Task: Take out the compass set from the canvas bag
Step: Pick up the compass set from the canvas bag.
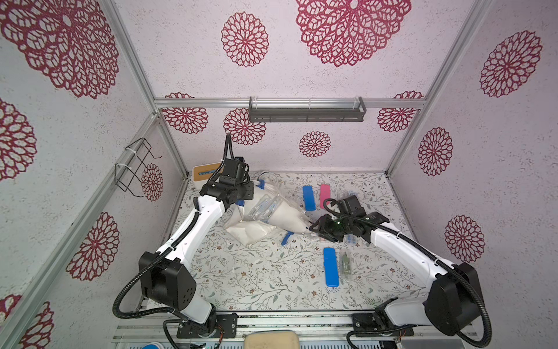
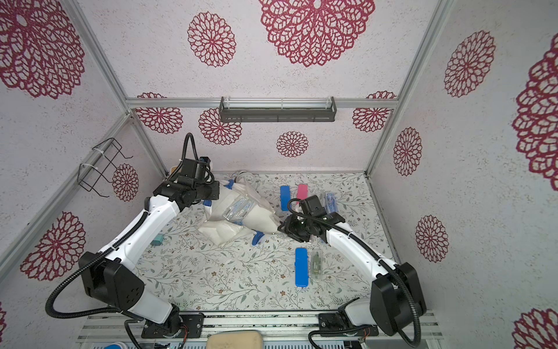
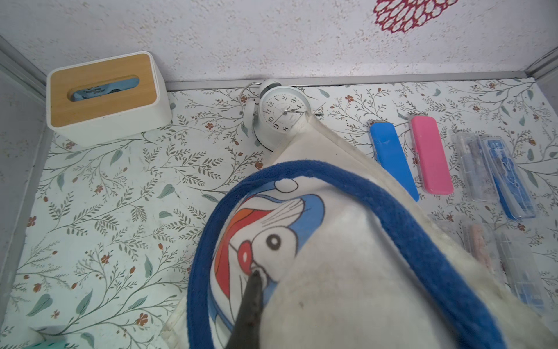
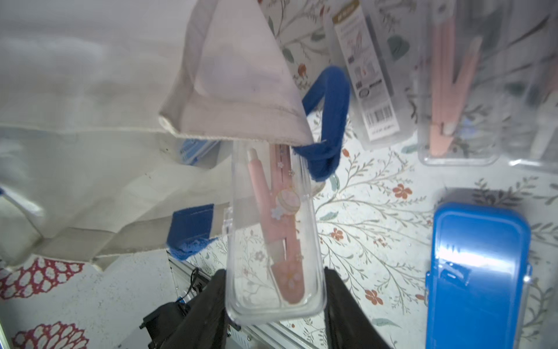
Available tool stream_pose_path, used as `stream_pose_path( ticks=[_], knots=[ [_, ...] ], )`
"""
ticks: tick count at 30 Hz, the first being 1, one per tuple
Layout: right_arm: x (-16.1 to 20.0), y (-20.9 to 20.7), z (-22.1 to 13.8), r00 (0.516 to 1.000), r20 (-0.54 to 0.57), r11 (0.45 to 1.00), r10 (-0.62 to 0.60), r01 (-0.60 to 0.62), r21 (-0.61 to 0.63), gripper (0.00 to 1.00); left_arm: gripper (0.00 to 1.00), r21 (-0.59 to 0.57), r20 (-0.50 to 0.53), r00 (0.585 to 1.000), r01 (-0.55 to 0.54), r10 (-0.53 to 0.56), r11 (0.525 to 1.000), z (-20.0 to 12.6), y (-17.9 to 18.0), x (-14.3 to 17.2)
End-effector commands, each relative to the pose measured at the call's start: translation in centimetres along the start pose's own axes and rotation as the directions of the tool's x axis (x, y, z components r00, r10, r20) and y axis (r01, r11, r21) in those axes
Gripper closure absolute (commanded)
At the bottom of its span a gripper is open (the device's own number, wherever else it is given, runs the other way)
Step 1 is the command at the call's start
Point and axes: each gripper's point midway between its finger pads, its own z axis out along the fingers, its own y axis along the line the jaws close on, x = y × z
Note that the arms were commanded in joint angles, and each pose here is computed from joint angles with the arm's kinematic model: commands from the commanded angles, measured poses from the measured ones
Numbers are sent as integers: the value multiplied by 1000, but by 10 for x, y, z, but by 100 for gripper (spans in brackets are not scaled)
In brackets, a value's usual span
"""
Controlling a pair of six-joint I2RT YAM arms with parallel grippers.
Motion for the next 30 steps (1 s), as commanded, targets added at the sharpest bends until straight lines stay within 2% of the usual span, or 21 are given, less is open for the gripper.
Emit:
stream_pose_path(
  ticks=[1,8,13,18,22,30],
  knots=[
    [10,-9,-8,996,49,997,71,-72,28,65,100,-4,65,997,37,-37,999,-5,11,-23],
    [19,24,-21,993,112,999,24,-19,-43,64,100,36,39,998,41,-42,999,12,6,-27],
    [9,54,-32,987,157,991,39,-17,-134,64,100,89,29,997,74,-77,993,24,-5,-26],
    [-2,79,-52,978,207,985,30,6,-171,64,100,74,20,995,98,-100,992,34,-3,-24],
    [-2,79,-68,973,229,988,24,12,-154,64,100,8,19,993,117,-117,993,41,10,-25],
    [11,51,-89,971,241,998,13,4,-70,64,100,-90,26,968,250,-249,964,44,56,-34]
  ],
)
